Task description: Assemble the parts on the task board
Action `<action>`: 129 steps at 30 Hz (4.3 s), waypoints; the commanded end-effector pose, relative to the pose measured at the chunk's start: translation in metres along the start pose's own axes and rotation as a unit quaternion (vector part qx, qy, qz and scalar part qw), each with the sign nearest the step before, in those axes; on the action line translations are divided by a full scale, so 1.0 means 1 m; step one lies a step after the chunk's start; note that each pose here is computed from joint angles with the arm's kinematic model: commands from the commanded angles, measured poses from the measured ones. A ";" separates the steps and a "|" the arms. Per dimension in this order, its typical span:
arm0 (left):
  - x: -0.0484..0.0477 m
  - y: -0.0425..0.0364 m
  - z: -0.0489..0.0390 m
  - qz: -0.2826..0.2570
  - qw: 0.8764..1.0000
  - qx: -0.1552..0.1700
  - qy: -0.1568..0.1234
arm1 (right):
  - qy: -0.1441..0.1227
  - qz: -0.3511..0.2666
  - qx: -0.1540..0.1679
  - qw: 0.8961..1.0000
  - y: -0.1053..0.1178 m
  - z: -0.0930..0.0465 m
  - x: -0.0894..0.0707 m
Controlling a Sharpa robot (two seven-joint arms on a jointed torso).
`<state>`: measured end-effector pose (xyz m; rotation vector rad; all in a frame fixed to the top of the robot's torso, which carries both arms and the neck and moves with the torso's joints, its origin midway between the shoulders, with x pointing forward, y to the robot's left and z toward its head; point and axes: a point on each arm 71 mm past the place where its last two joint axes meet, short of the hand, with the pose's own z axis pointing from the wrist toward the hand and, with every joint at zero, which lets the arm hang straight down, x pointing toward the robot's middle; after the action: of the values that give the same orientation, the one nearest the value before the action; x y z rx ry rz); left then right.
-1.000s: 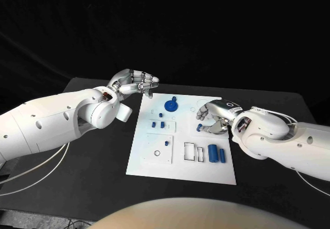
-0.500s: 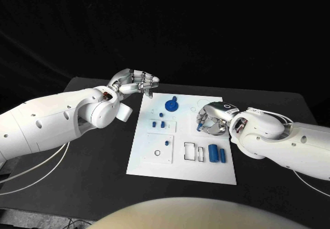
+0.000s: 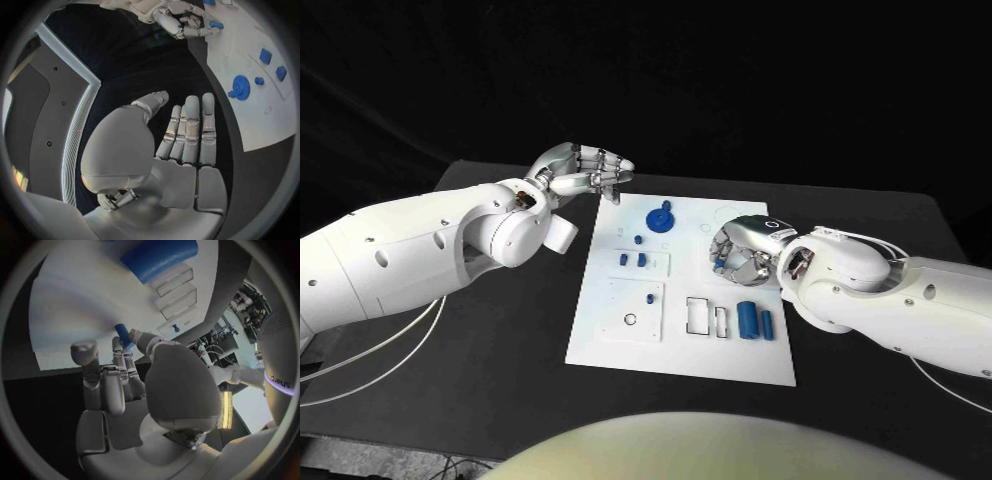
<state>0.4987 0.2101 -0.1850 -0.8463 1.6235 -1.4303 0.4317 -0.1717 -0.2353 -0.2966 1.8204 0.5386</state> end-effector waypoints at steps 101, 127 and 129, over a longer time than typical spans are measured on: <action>0.0055 0.0005 0.0055 -0.004 1.000 -0.003 0.016 | 0.009 0.050 -0.158 0.986 0.139 0.013 0.052; 0.0051 0.0009 0.0053 -0.003 1.000 -0.006 0.017 | 0.029 0.038 -0.161 0.986 0.138 0.016 0.058; 0.0050 0.0011 0.0054 -0.003 1.000 -0.006 0.017 | 0.020 0.042 -0.160 0.986 0.136 0.015 0.057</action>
<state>0.5019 0.2056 -0.1877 -0.8483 1.6488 -1.4305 0.3651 -0.0428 -0.2647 -0.4471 1.8044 0.8776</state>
